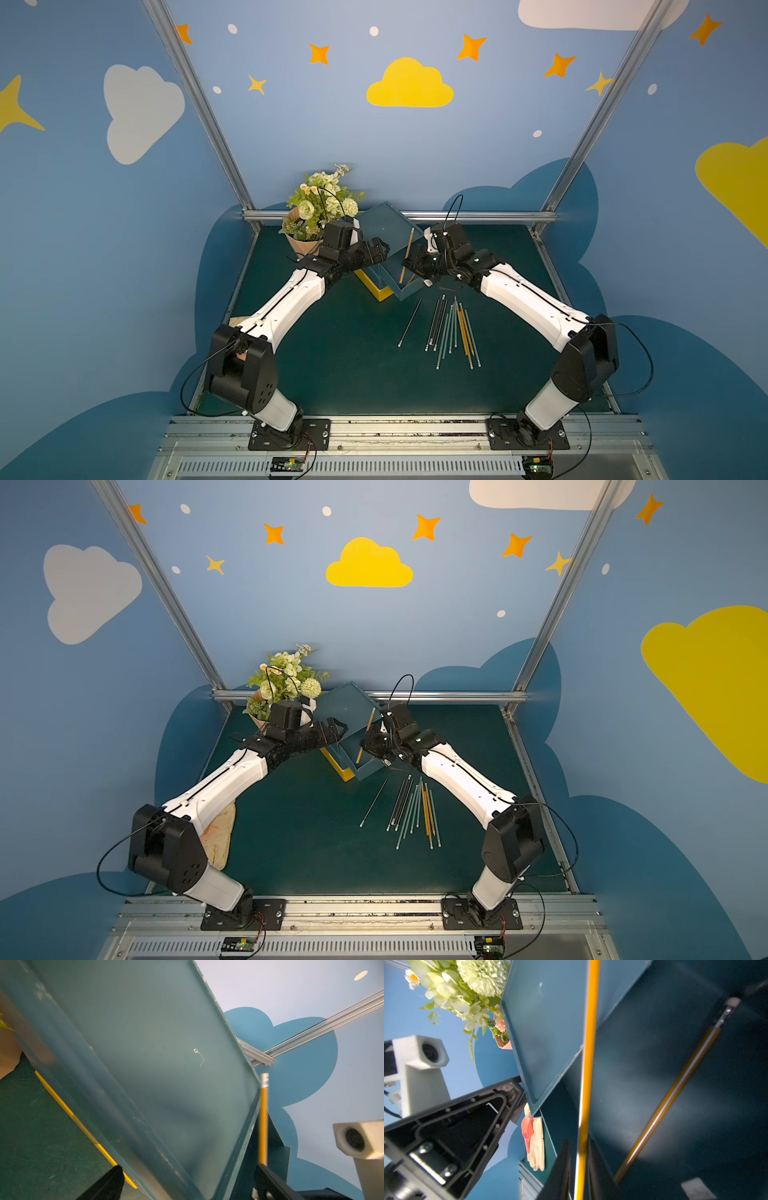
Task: Please place the pencils in the drawer according to their color
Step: Place the pencil in the drawer.
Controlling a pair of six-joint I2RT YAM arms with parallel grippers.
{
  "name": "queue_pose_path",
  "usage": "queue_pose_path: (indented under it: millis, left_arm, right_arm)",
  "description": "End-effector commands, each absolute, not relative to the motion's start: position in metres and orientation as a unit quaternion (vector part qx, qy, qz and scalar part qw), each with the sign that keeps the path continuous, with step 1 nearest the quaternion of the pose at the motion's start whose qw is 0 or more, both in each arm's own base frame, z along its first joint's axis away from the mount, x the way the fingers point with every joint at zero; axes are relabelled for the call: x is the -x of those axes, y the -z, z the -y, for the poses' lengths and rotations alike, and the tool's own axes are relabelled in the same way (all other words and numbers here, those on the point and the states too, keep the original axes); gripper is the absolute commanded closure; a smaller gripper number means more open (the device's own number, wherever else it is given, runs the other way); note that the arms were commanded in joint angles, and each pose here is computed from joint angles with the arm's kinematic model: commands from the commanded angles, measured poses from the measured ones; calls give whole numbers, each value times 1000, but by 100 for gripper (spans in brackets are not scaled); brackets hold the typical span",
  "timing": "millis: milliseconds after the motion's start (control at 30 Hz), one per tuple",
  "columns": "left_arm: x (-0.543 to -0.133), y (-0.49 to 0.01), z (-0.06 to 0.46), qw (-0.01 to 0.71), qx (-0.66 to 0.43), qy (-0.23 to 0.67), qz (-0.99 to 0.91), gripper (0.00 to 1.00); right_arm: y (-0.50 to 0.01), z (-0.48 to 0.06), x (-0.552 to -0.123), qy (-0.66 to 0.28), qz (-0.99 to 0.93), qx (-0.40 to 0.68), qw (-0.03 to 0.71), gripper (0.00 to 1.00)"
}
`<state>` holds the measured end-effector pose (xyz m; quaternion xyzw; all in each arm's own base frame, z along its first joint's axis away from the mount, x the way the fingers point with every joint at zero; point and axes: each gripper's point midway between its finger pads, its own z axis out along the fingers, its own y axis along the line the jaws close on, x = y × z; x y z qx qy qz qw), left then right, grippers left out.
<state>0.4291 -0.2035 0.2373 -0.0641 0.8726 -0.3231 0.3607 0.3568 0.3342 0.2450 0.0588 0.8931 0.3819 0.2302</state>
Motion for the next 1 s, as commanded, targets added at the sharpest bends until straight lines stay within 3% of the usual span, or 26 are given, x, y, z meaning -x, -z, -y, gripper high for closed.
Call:
queue_pose_path:
  millis: [0,333,567,767,967]
  left_arm:
    - [-431,-241,207,365,60,329,-869,0]
    - [-431,-242,207,365,60,330,-869,0]
    - [-430,-243,208,365,57,329,-869,0]
    - [-430,-244,207,366,54,327,-870,0]
    - [-429,-242,208,362,53,328,-871,0]
  right_arm:
    - [-247,-338,-355,-387,-891,-53,232,70]
    - [-281,-322,-347,-396,-878,-41,264,64]
    - [-295,-274,-330,-366,-882,-31,296,61]
    - [-245,-205,-297,-285,-914,-44,286,58]
    - [-162,-164,-251,-204,-956,-30,208,57]
